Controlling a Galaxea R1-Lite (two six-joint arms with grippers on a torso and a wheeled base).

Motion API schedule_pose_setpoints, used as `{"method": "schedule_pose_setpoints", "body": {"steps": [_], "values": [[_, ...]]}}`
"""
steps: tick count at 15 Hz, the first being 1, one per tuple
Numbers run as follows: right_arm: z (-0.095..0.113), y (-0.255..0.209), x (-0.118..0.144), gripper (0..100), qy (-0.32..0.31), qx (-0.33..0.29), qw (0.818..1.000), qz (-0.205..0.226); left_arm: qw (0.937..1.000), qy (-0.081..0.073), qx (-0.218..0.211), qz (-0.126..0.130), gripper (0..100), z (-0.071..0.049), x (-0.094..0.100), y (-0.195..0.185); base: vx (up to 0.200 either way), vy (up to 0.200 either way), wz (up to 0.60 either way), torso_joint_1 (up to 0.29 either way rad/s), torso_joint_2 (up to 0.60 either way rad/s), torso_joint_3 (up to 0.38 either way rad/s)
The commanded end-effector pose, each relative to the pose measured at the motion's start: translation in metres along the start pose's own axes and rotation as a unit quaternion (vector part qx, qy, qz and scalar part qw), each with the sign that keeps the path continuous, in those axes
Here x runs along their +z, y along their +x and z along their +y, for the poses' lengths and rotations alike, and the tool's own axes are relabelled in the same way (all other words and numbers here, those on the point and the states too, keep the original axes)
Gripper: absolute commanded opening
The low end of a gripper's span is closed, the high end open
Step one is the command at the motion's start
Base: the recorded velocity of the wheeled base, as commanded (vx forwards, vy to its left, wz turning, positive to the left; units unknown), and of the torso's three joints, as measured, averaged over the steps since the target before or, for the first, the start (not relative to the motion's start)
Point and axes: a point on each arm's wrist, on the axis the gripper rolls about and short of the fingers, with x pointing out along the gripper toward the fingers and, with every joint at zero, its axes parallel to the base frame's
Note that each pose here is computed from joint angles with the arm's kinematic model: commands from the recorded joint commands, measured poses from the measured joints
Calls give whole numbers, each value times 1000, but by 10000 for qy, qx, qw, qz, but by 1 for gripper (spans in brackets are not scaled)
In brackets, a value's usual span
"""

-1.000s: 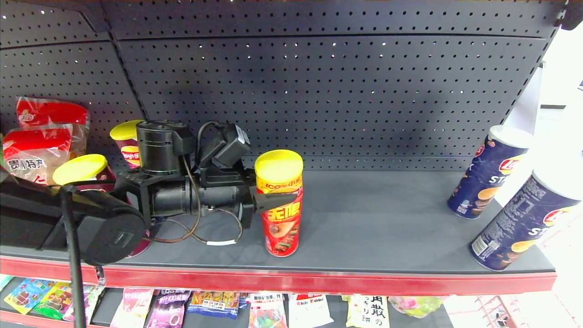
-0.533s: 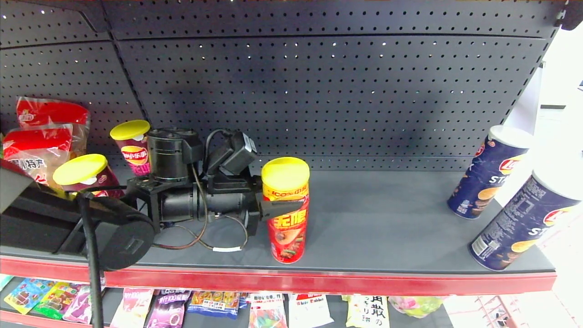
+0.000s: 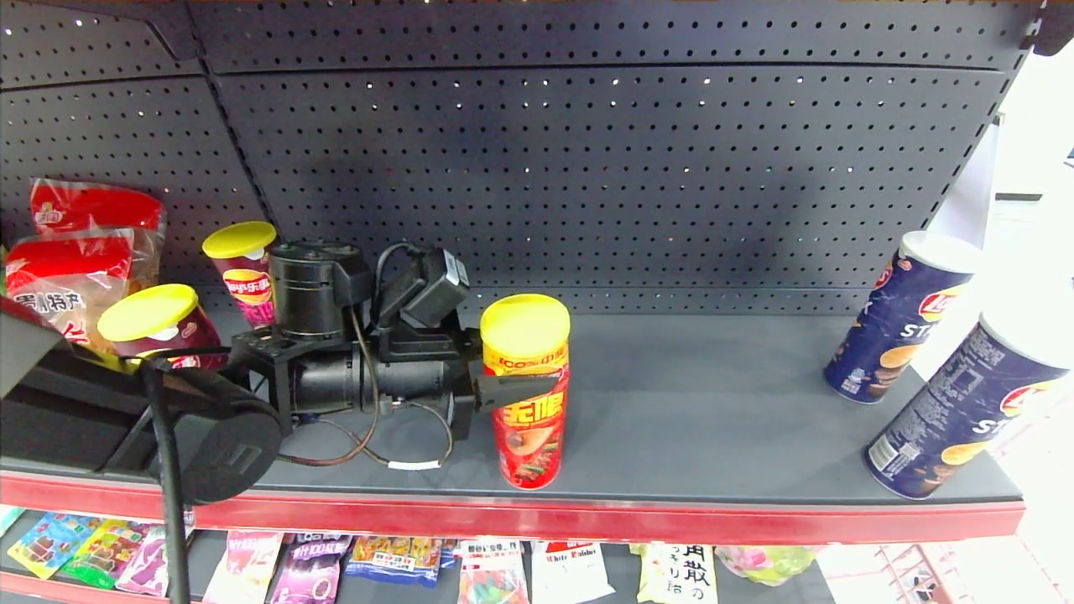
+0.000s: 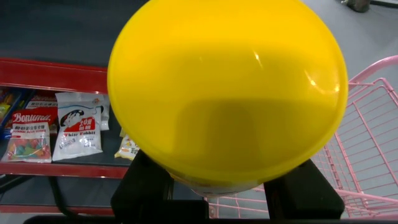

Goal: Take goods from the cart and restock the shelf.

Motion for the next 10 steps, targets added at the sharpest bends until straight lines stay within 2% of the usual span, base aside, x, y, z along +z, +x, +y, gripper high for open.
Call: {"method": "schedule_pose_setpoints", "body": {"steps": [1, 10], "values": [[0, 0, 0, 0, -3, 3, 10000, 15, 10000, -48, -32, 39, 0, -1, -3, -1, 0, 0, 0, 0, 0, 0], [0, 0, 0, 0, -3, -6, 10000, 8, 9999, -141, -19, 80, 0, -4, -5, -4, 0, 0, 0, 0, 0, 0]]}}
